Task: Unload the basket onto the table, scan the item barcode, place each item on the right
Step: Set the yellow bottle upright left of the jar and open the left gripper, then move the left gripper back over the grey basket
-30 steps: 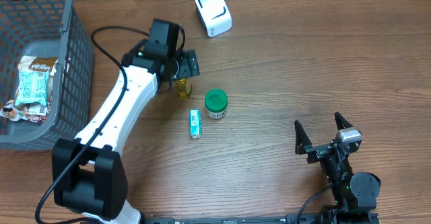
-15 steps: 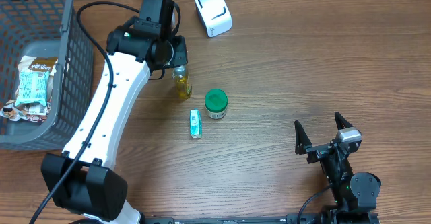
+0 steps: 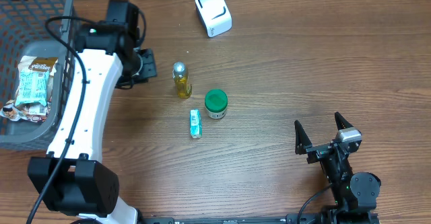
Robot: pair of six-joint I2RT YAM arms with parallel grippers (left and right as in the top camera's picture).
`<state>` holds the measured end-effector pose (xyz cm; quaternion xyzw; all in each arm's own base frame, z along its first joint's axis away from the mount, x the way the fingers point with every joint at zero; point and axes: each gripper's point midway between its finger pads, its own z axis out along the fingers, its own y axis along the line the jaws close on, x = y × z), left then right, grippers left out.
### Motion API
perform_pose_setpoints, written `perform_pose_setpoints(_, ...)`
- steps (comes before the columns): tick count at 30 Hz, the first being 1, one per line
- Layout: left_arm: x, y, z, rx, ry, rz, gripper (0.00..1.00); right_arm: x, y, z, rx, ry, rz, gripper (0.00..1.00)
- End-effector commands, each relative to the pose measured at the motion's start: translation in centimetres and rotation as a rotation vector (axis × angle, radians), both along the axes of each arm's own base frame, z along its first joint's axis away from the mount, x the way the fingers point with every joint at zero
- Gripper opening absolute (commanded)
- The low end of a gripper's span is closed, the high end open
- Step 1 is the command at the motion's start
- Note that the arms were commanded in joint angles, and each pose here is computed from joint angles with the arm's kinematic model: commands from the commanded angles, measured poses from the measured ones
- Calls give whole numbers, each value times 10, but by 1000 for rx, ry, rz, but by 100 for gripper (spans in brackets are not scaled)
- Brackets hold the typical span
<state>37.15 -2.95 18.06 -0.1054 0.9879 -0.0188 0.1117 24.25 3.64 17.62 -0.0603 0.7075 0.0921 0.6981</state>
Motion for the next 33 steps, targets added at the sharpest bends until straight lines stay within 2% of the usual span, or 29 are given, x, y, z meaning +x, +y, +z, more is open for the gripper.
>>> perform_pose_setpoints(1, -2, 10, 14, 7, -27, -13, 4, 0, -1, -2, -2, -4, -3, 100)
perform_pose_setpoints(12, -20, 21, 10, 64, 50, -9, 4, 0, -1, -2, -2, -4, -3, 100)
perform_pose_setpoints(20, -14, 20, 14, 54, 13, 9, 4, 0, -1, -2, -2, -4, -3, 100)
perform_pose_setpoints(26, 9, 24, 70, 41, -249, 30, 4, 0, -1, -2, -2, -4, -3, 100)
perform_pose_setpoints(30, 19, 40, 149, 75, -539, 80, 4, 0, -1, -2, -2, -4, -3, 100)
perform_pose_setpoints(32, 18, 56, 188, 134, -679, 136, 4, 0, -1, -2, -2, -4, -3, 100)
perform_pose_setpoints(33, 15, 67, 211, 176, -760, 178, 11, 0, -1, -2, -2, -4, -3, 100)
